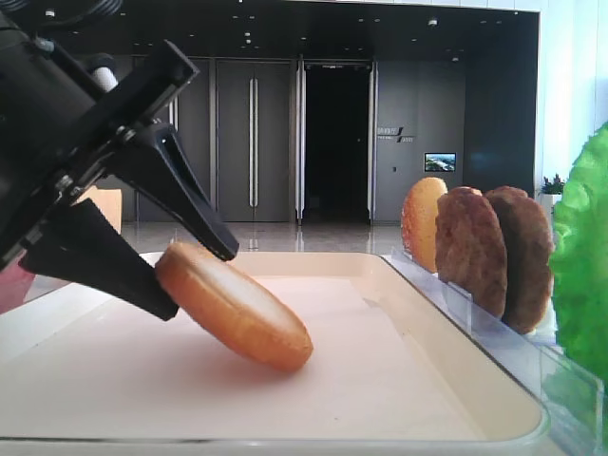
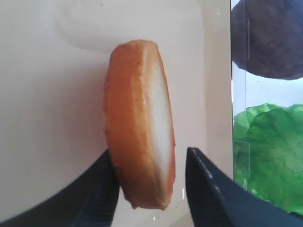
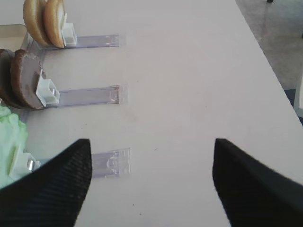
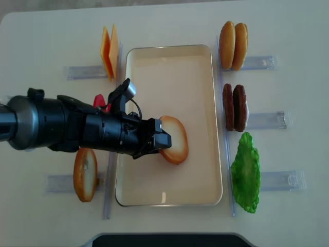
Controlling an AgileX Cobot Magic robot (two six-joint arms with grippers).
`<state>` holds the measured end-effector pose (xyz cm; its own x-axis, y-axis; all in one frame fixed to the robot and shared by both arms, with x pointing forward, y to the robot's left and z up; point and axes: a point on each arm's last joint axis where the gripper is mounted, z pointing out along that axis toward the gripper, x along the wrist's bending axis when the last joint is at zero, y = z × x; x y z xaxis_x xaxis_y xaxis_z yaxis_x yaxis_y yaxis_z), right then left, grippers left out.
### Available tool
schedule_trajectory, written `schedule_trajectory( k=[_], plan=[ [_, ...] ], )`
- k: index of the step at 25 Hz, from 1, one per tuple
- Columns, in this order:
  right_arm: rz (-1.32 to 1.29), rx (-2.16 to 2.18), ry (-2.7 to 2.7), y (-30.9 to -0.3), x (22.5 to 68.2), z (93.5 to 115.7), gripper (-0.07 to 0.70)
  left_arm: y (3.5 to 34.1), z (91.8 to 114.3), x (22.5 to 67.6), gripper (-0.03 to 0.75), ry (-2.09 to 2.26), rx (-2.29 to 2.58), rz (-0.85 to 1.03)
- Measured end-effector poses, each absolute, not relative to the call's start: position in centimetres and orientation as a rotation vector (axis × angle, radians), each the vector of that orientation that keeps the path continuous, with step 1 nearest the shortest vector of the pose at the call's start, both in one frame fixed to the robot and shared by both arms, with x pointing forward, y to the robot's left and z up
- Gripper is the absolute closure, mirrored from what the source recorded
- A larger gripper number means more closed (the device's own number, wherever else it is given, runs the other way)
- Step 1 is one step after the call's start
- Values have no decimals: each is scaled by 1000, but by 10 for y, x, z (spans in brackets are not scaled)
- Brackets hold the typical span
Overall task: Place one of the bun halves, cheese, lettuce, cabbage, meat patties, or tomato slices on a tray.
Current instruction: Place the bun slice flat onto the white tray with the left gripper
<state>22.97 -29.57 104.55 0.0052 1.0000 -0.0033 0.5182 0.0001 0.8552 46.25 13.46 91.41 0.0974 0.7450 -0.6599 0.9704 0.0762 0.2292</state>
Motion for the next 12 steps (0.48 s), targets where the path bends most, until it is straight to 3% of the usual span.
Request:
schedule_trajectory(
  k=[5,12],
  plan=[
    [894,1599,1594,-296,230,1046,97,135,913,461,255,1715,1724,-444],
    [894,1599,1594,-296,230,1046,97,137,911,459,219,1765,1733,-466]
  ],
)
